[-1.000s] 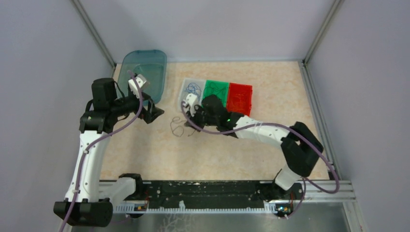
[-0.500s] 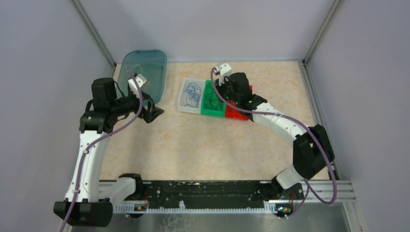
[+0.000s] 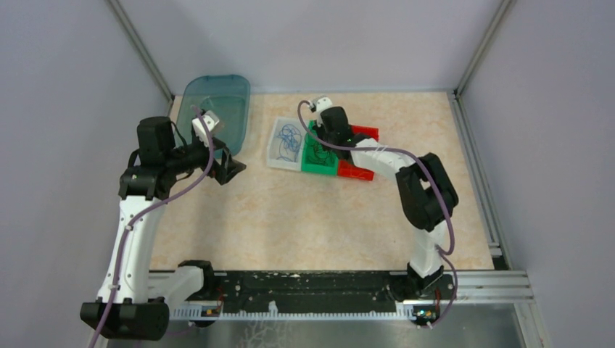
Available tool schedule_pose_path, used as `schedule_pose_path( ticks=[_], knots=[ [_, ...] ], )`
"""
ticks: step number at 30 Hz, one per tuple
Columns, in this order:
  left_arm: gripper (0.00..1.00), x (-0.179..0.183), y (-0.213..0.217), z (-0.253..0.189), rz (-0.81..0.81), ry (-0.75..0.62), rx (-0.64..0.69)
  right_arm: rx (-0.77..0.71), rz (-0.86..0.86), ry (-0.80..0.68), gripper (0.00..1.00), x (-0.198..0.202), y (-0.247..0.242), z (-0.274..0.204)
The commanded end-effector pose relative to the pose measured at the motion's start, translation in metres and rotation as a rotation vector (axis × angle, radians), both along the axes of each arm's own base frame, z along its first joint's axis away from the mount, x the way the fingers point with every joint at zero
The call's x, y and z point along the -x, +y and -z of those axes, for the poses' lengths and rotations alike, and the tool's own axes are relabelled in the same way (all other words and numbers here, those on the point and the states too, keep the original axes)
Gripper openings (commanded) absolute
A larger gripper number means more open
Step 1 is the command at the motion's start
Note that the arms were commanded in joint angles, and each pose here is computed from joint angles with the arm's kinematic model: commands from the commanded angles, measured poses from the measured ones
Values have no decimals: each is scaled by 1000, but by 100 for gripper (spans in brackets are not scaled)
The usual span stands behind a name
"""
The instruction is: Untangle the cables
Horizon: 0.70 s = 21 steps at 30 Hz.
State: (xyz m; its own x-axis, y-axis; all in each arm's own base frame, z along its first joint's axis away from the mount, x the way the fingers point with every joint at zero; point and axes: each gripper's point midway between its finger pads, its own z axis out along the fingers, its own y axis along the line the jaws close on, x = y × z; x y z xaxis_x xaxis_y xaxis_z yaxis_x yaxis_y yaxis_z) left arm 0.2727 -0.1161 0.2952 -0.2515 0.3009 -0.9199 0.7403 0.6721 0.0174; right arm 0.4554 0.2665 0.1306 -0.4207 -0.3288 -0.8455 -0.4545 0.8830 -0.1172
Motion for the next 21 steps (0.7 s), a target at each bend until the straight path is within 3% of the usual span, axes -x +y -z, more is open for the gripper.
schedule_pose_path(
  ticks=[1, 8, 15, 21],
  knots=[
    [100, -4, -1, -10, -4, -19, 15, 49, 115, -50, 0, -28, -13, -4],
    [100, -7, -1, -10, -7, -23, 15, 61, 121, -1, 0, -32, -8, 29],
    [100, -8, 0, -9, -7, -26, 5, 69, 107, -14, 29, -25, -3, 35],
    [100, -14, 1, -12, -21, -24, 8, 4, 115, -90, 42, -28, 0, -28]
  ],
)
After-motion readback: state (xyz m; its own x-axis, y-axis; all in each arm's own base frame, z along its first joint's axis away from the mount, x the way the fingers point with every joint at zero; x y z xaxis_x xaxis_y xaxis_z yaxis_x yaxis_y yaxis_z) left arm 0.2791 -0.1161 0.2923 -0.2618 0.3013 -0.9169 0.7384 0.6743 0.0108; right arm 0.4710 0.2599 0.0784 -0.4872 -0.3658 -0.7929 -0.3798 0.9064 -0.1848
